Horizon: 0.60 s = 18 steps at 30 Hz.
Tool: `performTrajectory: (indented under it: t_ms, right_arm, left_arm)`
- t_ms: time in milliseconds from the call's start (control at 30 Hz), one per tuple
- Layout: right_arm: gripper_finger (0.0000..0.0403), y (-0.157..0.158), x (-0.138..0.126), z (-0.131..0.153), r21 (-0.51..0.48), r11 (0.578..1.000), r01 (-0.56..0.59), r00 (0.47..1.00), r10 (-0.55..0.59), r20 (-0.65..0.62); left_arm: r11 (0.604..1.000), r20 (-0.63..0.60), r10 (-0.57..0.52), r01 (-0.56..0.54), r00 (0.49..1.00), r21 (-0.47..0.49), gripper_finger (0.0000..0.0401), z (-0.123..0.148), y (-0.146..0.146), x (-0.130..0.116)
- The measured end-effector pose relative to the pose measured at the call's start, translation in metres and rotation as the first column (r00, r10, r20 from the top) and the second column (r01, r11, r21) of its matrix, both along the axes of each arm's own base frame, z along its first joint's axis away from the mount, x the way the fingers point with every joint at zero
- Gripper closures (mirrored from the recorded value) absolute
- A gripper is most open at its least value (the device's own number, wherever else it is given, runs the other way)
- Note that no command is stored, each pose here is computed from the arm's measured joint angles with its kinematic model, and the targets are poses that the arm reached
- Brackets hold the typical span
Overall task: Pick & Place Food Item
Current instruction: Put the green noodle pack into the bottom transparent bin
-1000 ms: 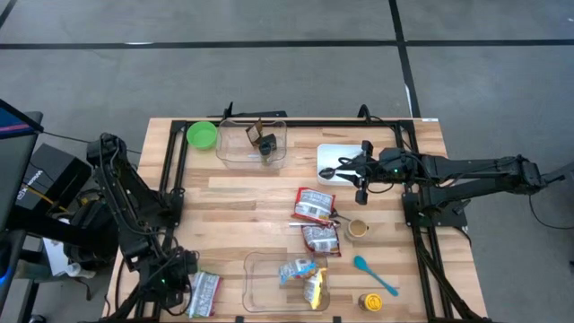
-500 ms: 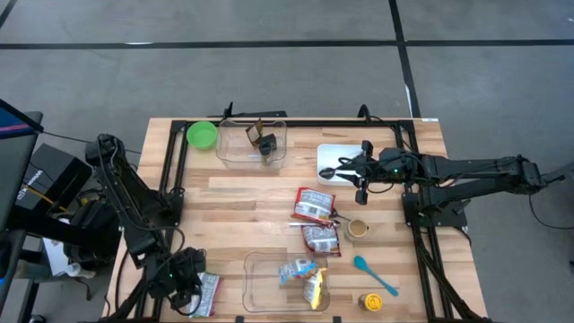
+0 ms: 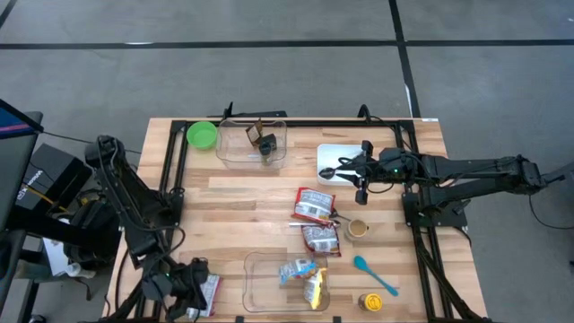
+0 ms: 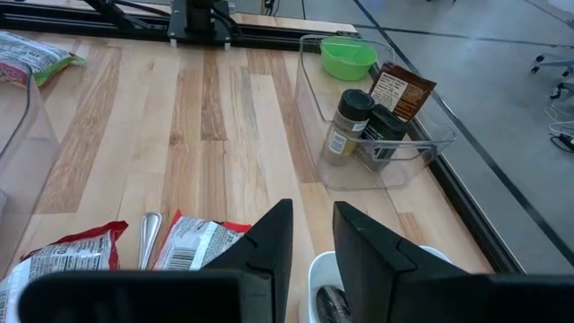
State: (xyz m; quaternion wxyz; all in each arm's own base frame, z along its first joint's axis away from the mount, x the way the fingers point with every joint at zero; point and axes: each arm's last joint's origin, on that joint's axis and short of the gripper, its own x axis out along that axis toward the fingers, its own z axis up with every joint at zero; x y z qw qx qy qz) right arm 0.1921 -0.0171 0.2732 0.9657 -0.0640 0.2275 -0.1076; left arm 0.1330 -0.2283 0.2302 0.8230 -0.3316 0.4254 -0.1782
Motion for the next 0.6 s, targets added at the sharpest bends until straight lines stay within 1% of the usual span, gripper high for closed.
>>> performTrajectory:
  t_ms: [167,233,300,400,467,533,600]
  right_arm:
    - [0.0326,0.0,0.0,0.0,0.0,1.0,0.0,1.0,0.0,0.0]
    - [0.0326,0.0,0.0,0.0,0.0,1.0,-0.001,1.0,0.001,0.0]
    - [0.0326,0.0,0.0,0.0,0.0,1.0,0.0,1.0,0.0,0.0]
    - [0.0326,0.0,0.0,0.0,0.0,1.0,0.0,1.0,0.0,0.0]
    - [0.0326,0.0,0.0,0.0,0.0,1.0,0.0,1.0,0.0,0.0]
    - [0.0326,0.0,0.0,0.0,0.0,1.0,0.0,1.0,0.0,0.0]
    - [0.0326,0.0,0.0,0.0,0.0,1.0,0.0,1.0,0.0,0.0]
  left_arm:
    - [0.999,0.039,-0.039,0.038,0.998,0.035,0.0398,0.011,-0.019,0.01]
    - [0.998,0.029,-0.051,0.05,0.998,0.05,0.0399,0.011,-0.027,0.014]
    - [0.995,-0.005,-0.06,0.06,0.998,0.086,0.04,0.011,-0.032,0.017]
    - [0.981,-0.107,-0.036,0.055,0.994,0.184,0.0401,0.004,-0.033,0.014]
    - [0.971,-0.19,0.025,0.022,0.982,0.239,0.0401,-0.003,-0.032,0.012]
    - [0.958,-0.279,0.095,-0.012,0.955,0.286,0.0401,-0.01,-0.03,0.008]
    - [0.944,-0.362,0.158,-0.033,0.919,0.329,0.0401,-0.018,-0.027,0.003]
